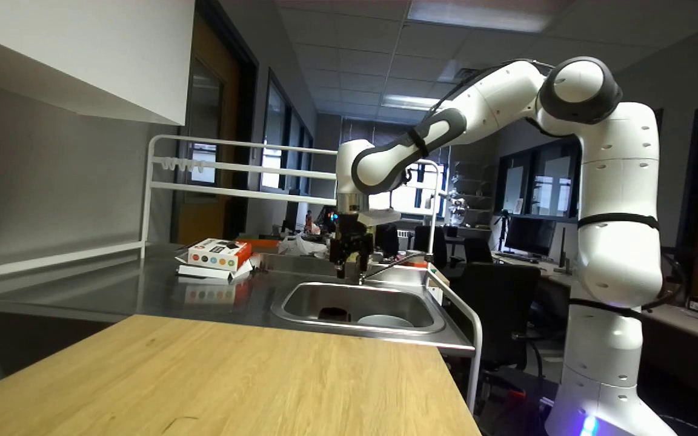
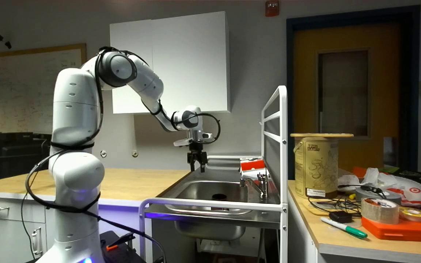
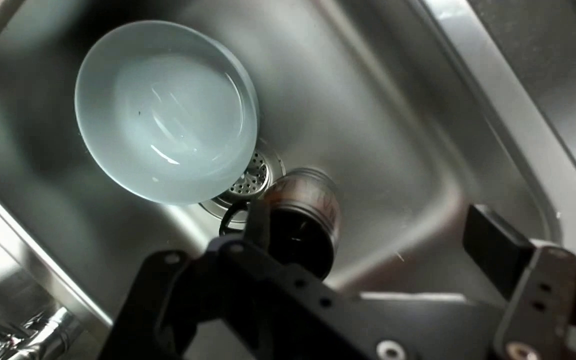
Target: Remove the brown mug from the sink
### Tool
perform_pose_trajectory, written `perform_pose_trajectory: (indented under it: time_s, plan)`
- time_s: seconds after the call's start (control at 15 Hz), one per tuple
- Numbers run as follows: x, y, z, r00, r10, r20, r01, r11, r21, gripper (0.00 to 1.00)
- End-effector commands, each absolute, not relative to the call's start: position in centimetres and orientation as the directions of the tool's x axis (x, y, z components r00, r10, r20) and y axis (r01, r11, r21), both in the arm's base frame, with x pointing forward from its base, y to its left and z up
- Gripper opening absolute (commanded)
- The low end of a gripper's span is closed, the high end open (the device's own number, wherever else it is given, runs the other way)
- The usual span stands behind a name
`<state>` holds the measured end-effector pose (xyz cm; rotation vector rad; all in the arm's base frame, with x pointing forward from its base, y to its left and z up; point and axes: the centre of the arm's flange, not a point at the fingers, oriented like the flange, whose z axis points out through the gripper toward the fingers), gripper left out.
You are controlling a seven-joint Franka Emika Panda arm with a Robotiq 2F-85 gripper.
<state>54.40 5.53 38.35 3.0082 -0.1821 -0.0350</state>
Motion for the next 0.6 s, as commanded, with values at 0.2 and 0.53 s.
perform_pose_trajectory:
  time_s: [0.2, 0.53]
  plan:
    - [62.5, 3.3, 34.8, 0.981, -0.192, -0.039, -0.187, -0.977, 0.104, 1.0]
    - [66.7, 3.2, 31.4, 0.977, -0.204, -0.063, -0.198, -0.976, 0.086, 1.0]
